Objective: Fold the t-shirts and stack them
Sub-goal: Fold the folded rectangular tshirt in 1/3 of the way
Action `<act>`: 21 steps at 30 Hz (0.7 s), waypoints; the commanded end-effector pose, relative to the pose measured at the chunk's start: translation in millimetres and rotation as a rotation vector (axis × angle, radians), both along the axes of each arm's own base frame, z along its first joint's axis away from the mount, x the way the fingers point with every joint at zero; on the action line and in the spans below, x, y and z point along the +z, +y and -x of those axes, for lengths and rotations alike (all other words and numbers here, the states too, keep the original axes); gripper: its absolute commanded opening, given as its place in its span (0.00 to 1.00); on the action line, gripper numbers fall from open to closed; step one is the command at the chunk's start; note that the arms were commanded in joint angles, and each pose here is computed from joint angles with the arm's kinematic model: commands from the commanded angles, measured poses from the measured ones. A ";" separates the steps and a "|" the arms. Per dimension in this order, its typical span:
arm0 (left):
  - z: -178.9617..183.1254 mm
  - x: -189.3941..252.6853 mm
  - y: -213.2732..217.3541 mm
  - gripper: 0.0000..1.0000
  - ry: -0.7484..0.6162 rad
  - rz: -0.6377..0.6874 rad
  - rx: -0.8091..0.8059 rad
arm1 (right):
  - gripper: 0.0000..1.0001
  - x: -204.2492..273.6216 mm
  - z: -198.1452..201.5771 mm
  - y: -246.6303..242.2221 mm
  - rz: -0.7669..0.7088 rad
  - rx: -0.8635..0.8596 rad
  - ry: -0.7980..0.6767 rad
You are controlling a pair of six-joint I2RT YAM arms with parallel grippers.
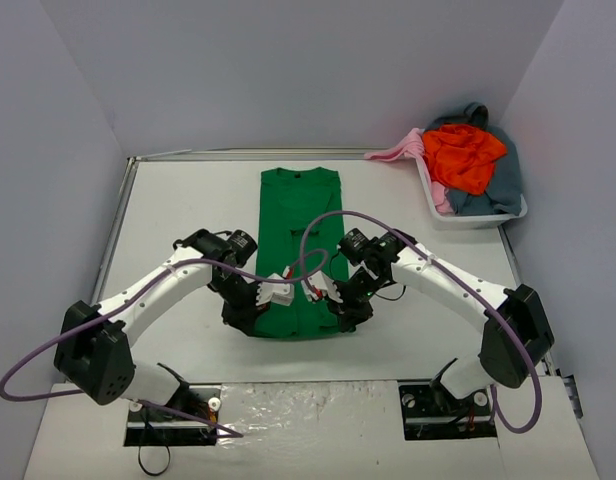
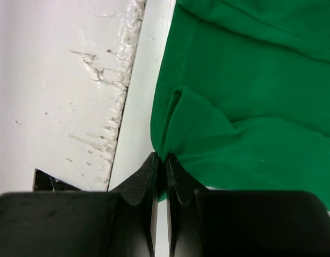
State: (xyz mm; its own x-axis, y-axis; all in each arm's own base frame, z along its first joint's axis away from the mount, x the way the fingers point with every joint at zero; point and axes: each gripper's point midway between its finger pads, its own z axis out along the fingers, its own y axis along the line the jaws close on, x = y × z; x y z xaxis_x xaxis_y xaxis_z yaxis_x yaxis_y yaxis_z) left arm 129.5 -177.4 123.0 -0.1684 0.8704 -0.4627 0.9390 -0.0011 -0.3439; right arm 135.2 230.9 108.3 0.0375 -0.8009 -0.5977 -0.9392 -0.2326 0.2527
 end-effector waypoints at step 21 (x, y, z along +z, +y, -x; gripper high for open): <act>-25.0 30.7 -16.2 0.02 -0.133 0.079 -0.103 | 0.00 8.9 -23.7 -4.0 0.086 -0.036 0.048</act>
